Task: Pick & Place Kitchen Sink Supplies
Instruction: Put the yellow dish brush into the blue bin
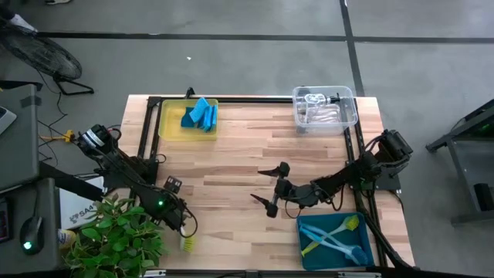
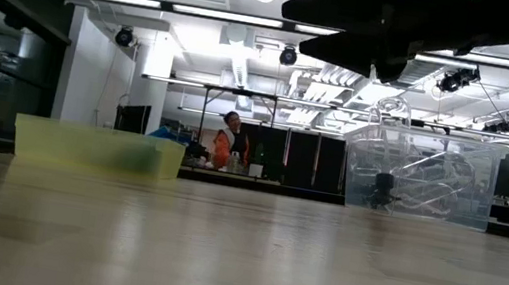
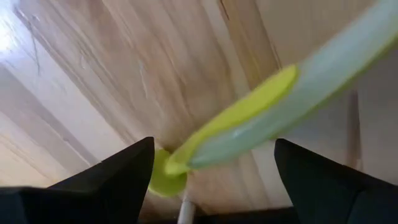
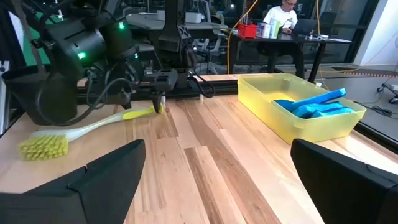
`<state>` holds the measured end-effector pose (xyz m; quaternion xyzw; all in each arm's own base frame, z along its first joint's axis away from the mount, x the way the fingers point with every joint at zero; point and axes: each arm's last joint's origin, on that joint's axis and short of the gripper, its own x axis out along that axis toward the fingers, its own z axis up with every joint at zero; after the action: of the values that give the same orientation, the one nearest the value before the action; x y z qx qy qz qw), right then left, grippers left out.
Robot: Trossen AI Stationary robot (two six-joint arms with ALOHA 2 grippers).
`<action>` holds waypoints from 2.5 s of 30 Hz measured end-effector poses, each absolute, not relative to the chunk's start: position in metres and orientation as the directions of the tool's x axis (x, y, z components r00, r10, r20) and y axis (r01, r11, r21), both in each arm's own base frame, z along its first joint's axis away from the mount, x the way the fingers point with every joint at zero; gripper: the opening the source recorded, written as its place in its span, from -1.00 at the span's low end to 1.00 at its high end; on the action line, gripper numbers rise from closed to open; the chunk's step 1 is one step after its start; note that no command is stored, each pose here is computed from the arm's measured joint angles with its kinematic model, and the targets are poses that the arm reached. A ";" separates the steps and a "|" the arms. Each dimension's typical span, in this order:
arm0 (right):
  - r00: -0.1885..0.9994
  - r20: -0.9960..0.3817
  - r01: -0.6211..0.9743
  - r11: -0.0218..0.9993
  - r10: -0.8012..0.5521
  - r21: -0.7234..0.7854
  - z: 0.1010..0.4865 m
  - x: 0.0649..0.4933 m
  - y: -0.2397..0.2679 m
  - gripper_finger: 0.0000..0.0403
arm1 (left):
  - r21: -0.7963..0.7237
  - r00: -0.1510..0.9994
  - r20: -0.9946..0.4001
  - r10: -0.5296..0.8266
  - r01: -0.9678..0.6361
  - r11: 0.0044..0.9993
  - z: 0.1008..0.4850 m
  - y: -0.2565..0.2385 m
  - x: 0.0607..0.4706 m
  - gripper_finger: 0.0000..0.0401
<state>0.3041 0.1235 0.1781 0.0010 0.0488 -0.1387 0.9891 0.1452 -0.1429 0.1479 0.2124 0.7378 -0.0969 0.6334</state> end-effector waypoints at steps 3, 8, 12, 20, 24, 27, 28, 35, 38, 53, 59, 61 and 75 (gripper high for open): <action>0.957 -0.097 0.274 0.962 -0.274 -0.012 0.178 0.304 0.124 0.97 | 0.126 -0.079 -0.982 0.174 0.414 0.901 0.147 -0.145 0.148 0.52; 0.959 -0.098 0.266 0.964 -0.265 -0.007 0.178 0.304 0.124 0.97 | 0.147 -0.062 -0.981 0.185 0.390 0.909 0.147 -0.145 0.148 0.23; 0.963 -0.099 0.254 0.967 -0.253 -0.003 0.178 0.304 0.124 0.97 | 0.146 -0.057 -0.982 0.181 0.389 0.910 0.147 -0.145 0.149 -0.02; 0.967 -0.098 0.236 0.972 -0.236 -0.012 0.180 0.301 0.130 0.97 | 0.141 0.008 -0.989 0.146 0.328 0.934 0.147 -0.150 0.154 -0.44; 0.970 -0.096 0.223 0.975 -0.223 -0.012 0.189 0.295 0.134 0.97 | 0.145 0.016 -0.989 0.146 0.282 0.948 0.147 -0.150 0.155 -0.60; 0.963 -0.110 0.243 0.970 -0.245 -0.032 0.194 0.289 0.138 0.97 | 0.145 0.019 -0.989 0.145 0.247 0.958 0.147 -0.150 0.155 -0.66; 0.962 -0.112 0.247 0.968 -0.250 -0.037 0.196 0.287 0.139 0.97 | 0.145 0.024 -0.989 0.144 0.237 0.961 0.147 -0.151 0.155 -0.66; 0.953 -0.143 0.262 0.964 -0.266 -0.042 0.204 0.273 0.146 0.97 | 0.215 0.176 -0.968 0.180 0.203 0.955 0.161 -0.159 0.169 -0.65; 0.946 -0.154 0.278 0.958 -0.285 -0.064 0.205 0.268 0.148 0.97 | 0.283 0.285 -0.931 0.226 0.176 0.943 0.173 -0.163 0.178 -0.65; 0.924 -0.110 0.355 0.928 -0.367 -0.114 0.239 0.234 0.153 0.97 | 0.385 0.635 -0.719 0.284 0.023 0.923 0.206 -0.161 0.232 -0.64; 0.903 -0.120 0.401 0.910 -0.412 -0.109 0.245 0.221 0.151 0.97 | 0.318 0.718 -0.654 0.237 -0.023 0.948 0.216 -0.140 0.266 -0.64; 0.891 -0.118 0.429 0.898 -0.439 -0.098 0.248 0.216 0.149 0.97 | 0.288 0.743 -0.636 0.209 -0.023 0.957 0.219 -0.133 0.275 -0.64; 0.877 -0.167 0.455 0.890 -0.450 -0.012 0.244 0.210 0.143 0.97 | 0.215 0.857 -0.479 0.192 -0.097 0.972 0.237 -0.110 0.303 -0.64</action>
<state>0.2104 0.1431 0.2438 0.0139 0.0829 -0.2337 0.9687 0.3032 -0.1098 0.2372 0.0918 0.2570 0.0753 0.9591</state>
